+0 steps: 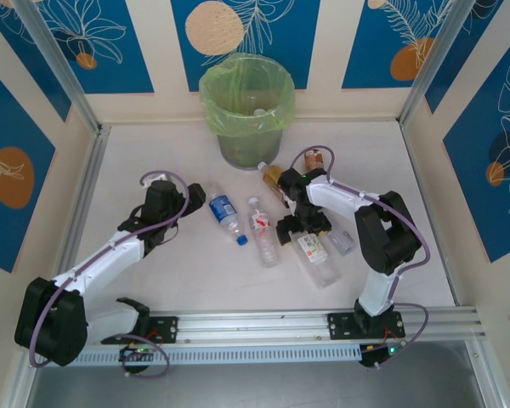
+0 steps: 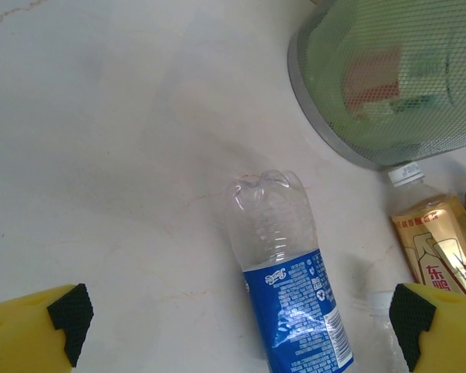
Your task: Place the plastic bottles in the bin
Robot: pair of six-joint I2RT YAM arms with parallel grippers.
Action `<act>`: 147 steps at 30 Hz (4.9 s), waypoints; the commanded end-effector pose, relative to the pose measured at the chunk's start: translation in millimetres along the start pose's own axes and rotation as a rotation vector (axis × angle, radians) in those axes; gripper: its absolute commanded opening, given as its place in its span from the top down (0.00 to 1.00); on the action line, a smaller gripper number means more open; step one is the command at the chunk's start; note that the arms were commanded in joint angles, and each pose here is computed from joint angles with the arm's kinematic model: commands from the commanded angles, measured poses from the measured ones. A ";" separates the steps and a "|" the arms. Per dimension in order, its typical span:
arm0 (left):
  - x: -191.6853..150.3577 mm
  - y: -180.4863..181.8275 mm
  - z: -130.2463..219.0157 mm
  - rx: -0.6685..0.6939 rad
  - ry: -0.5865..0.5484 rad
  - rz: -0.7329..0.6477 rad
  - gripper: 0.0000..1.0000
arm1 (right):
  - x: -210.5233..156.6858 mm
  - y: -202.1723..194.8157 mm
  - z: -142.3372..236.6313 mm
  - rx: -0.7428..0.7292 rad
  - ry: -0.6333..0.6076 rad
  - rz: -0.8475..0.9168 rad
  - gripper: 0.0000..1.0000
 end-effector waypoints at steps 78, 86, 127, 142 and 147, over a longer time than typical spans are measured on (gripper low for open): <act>3.9 -12.6 -11.7 -0.056 0.010 -0.101 0.00 | 146.2 -33.4 375.4 0.769 -1.256 -0.153 0.49; 1.4 -9.6 -11.1 -0.044 0.020 -0.100 0.00 | 201.2 -32.9 425.6 0.889 -1.295 -0.144 0.50; -3.3 -0.7 -8.6 -0.010 0.029 -0.082 0.00 | 354.7 -26.2 366.7 0.683 -1.441 -0.197 0.36; -5.4 -8.4 -18.3 -0.028 0.066 -0.091 0.00 | 355.5 37.8 308.6 0.386 -1.361 0.139 0.27; -6.4 -9.6 -20.4 -0.032 0.075 -0.092 0.00 | 358.3 39.5 297.6 0.388 -1.335 0.141 0.23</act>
Point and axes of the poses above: each hand's point on the last joint's axis, 136 mm out from that joint toward the fingers, its own z axis back along the fingers, its own y axis along the line the jaws close on, x = y × z, the point moved 1 cm from there along z, back along the fingers, and after that the axes turned 3 degrees about -z, right-handed, at the moved point
